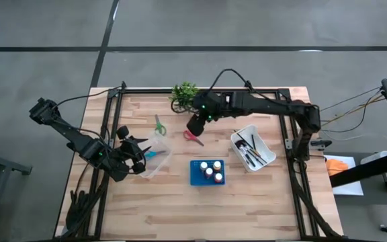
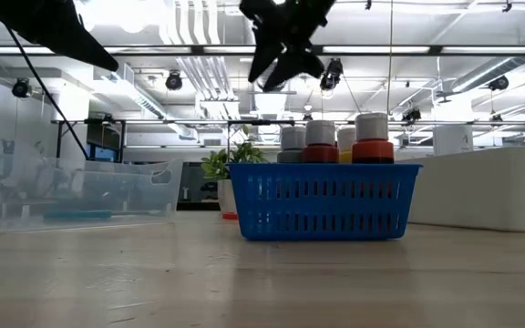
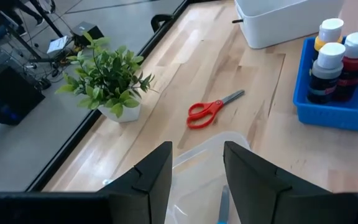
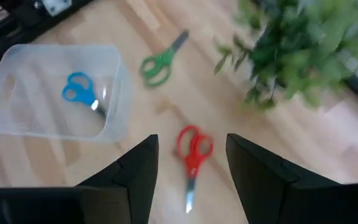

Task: Pick & Place Paint Supplies
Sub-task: Put the orange scissors in the transparent bin

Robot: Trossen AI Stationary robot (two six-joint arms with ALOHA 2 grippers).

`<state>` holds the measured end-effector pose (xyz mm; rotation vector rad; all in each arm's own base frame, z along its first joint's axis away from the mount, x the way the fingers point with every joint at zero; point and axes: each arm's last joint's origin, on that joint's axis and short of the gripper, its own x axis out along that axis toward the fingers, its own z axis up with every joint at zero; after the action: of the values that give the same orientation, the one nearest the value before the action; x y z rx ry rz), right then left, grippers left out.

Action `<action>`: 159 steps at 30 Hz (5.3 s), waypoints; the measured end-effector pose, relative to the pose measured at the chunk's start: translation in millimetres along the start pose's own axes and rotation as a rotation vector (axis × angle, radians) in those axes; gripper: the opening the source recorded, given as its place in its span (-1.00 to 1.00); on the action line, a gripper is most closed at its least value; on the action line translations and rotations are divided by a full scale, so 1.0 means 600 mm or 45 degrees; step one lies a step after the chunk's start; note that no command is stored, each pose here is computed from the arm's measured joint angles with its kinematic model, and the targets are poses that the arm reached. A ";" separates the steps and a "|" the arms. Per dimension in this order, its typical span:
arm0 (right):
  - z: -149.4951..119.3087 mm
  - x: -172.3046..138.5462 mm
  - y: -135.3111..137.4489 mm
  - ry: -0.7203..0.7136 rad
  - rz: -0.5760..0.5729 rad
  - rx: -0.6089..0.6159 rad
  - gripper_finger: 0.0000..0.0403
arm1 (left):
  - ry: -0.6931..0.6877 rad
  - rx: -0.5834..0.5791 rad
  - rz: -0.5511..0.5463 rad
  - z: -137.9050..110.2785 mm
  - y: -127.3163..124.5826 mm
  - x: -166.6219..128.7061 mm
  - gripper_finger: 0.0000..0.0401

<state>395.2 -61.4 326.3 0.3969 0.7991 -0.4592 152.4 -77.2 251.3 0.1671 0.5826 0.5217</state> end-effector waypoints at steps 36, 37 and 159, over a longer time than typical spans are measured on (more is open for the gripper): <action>-0.058 0.239 0.050 0.630 0.145 -0.752 -0.76 | 0.012 0.009 -0.010 -0.006 -0.001 0.002 -0.24; -0.061 0.241 0.052 0.626 0.155 -0.782 -0.76 | 0.012 0.011 -0.009 -0.006 -0.001 0.002 -0.24; 0.001 0.167 0.221 -0.304 0.481 -1.399 -0.97 | 0.063 0.028 -0.058 -0.014 -0.003 0.005 -0.24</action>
<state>527.2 24.4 272.8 -0.5216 0.6175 0.3108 150.6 -77.4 242.6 0.1621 0.6393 0.4765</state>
